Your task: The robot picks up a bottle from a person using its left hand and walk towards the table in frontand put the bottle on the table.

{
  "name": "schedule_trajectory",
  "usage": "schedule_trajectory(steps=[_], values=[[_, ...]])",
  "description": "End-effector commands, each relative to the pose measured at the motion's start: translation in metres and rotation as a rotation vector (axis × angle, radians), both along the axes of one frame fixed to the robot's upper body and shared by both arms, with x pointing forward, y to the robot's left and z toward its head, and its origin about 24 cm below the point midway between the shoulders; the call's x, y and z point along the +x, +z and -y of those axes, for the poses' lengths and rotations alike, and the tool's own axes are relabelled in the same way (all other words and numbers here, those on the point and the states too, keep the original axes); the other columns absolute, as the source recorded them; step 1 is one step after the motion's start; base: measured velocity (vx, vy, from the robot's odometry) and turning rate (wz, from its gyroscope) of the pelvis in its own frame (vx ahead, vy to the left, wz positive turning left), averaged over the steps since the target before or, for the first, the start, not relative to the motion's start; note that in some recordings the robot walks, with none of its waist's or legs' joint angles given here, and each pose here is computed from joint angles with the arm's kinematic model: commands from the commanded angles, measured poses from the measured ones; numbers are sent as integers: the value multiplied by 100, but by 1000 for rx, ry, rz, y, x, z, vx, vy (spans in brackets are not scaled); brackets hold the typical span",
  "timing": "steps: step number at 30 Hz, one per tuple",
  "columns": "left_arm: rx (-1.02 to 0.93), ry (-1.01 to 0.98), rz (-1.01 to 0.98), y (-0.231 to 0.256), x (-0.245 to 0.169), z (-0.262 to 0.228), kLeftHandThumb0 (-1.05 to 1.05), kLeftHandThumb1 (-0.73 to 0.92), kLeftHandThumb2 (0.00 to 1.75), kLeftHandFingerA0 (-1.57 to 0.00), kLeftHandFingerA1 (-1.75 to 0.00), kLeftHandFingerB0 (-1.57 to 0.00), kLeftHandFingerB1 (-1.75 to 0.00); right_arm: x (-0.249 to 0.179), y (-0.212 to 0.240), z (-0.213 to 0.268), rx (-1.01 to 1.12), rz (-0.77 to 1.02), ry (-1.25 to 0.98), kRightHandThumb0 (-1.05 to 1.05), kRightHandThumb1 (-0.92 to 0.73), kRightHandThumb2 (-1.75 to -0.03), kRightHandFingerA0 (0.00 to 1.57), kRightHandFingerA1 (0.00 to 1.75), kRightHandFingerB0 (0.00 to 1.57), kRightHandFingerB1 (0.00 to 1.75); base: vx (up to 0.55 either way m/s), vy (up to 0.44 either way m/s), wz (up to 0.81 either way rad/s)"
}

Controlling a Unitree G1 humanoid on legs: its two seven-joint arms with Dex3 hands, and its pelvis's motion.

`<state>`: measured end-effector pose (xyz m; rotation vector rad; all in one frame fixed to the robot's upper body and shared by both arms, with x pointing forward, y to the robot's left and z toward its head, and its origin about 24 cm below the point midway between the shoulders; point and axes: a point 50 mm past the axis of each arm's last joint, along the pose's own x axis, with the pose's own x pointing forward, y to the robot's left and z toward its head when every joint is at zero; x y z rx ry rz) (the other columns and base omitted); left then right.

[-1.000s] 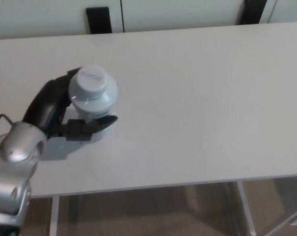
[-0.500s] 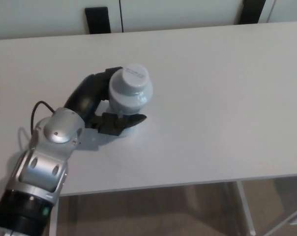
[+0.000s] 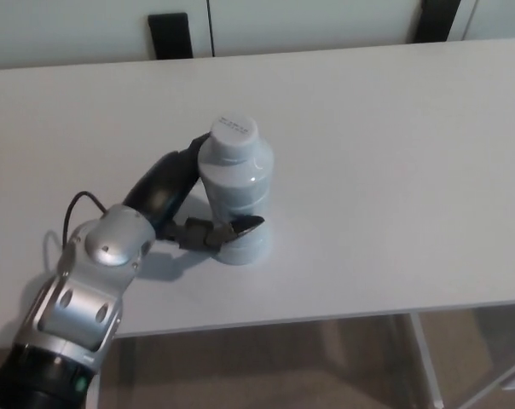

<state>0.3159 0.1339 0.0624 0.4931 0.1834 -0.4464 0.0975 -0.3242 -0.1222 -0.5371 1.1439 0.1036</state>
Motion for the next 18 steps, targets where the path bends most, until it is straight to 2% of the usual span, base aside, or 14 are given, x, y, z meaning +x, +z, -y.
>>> schedule_trajectory(steps=[1, 16, 17, 18], values=[[21, -21, 16, -3, -5, -4, -87, 55, 58, 0, 0, 0, 0, -6, -1, 1, 4, -20, 15, -44, -72, -61, 64, 47, 53, 42, 0, 0, 0], [14, -58, 28, 2, -10, -22, -84, 53, 57, 0, 0, 0, 0, 0, -1, -3, 0, -24, 43, -46, -73, -61, 67, 49, 54, 43, 0, 0, 0], [-10, -59, 30, 4, -11, -29, -80, 45, 81, 0, 0, 0, 0, 1, -1, -2, -1, -23, 44, -44, -72, -61, 67, 50, 54, 44, 0, 0, 0], [-51, -54, 30, 4, -11, -34, -80, 45, 81, 0, 0, 0, 0, 2, 0, -1, 2, -19, 41, -44, -72, -61, 67, 50, 54, 44, 0, 0, 0]])
